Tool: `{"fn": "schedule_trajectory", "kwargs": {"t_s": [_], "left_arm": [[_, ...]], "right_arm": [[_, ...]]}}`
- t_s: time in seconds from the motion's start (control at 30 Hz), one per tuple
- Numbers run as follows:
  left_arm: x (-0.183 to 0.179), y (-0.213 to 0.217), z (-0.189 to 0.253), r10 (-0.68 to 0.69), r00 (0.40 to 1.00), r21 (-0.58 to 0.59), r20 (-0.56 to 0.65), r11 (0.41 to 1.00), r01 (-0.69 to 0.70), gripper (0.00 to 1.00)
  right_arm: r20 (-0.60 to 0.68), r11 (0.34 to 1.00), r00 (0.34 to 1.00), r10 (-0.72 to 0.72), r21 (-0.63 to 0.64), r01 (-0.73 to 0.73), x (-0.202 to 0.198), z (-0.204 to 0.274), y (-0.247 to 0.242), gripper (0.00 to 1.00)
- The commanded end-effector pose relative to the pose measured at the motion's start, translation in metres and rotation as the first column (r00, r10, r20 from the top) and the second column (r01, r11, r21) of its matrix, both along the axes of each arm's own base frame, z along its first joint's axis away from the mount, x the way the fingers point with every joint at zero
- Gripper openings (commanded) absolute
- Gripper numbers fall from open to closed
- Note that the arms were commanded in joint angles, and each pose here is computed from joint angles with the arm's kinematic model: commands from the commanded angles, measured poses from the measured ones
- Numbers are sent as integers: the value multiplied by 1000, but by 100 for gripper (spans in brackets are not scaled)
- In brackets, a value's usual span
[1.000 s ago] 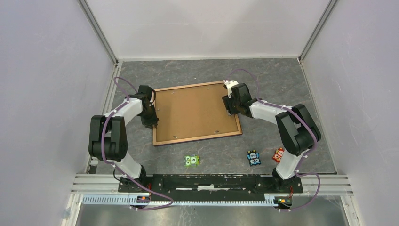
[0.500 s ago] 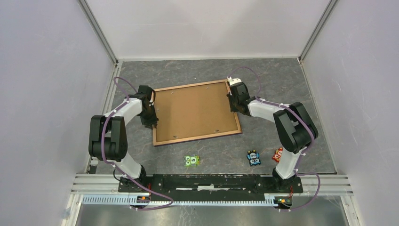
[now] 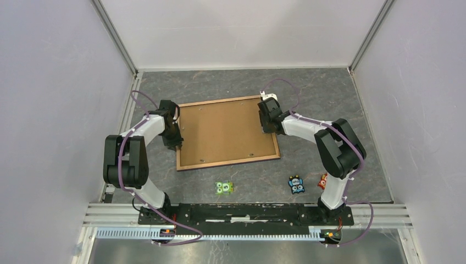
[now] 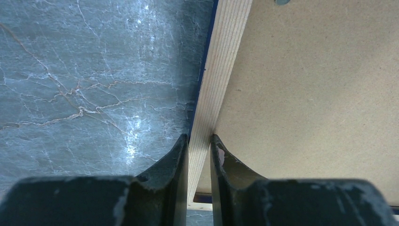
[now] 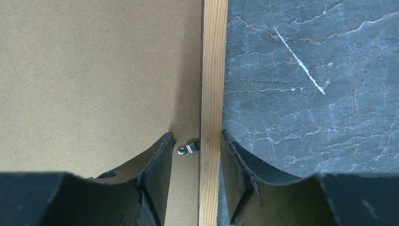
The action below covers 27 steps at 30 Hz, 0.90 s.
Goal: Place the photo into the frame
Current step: Install the photo frame at the center of the board.
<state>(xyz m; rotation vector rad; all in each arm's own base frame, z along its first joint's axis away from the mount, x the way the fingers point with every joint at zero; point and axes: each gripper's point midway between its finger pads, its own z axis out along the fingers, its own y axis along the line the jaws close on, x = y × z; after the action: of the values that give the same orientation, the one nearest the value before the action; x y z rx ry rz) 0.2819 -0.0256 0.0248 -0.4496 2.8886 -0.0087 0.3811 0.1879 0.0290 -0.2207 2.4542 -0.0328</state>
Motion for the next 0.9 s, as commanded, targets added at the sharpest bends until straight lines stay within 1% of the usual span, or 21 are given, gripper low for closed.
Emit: {"fn": "schedule_trajectory", "kwargs": {"t_s": [0.0, 0.07, 0.23, 0.4, 0.53, 0.63, 0.7, 0.73, 0.87], "left_arm": [[1, -29, -6, 40, 999, -137, 1, 990, -39, 7], [-2, -30, -8, 57, 998, -137, -8, 989, -57, 3], [-8, -31, -8, 92, 996, -147, -17, 985, -93, 2], [-13, -35, -6, 171, 985, -182, 16, 969, -165, 2], [-13, -34, -4, 211, 977, -183, 30, 962, -203, 2], [-14, -34, -6, 225, 974, -186, 22, 958, -217, 2], [-16, -35, -9, 232, 973, -188, 11, 956, -225, 2], [-15, -36, -10, 229, 973, -193, 9, 956, -223, 2], [-17, -38, -13, 220, 976, -199, -3, 956, -216, 2]], "right_arm": [[-82, 999, 996, 38, 39, -34, -19, -6, 17, 47], [-96, 999, 995, 27, 27, -25, -21, -9, 15, 47], [-89, 1000, 996, -24, -19, 22, -17, -14, 6, 41], [-86, 998, 995, -59, -3, 59, -16, -11, 7, 28], [-73, 996, 993, -91, 6, 91, -14, -5, 6, 22], [-66, 994, 993, -99, 39, 102, -11, 1, 11, 13], [-68, 993, 993, -97, 54, 100, -10, 6, 15, 3], [-61, 993, 994, -95, 68, 99, -9, 9, 17, 0], [-27, 990, 995, -96, 98, 99, -8, 22, 17, 0]]}}
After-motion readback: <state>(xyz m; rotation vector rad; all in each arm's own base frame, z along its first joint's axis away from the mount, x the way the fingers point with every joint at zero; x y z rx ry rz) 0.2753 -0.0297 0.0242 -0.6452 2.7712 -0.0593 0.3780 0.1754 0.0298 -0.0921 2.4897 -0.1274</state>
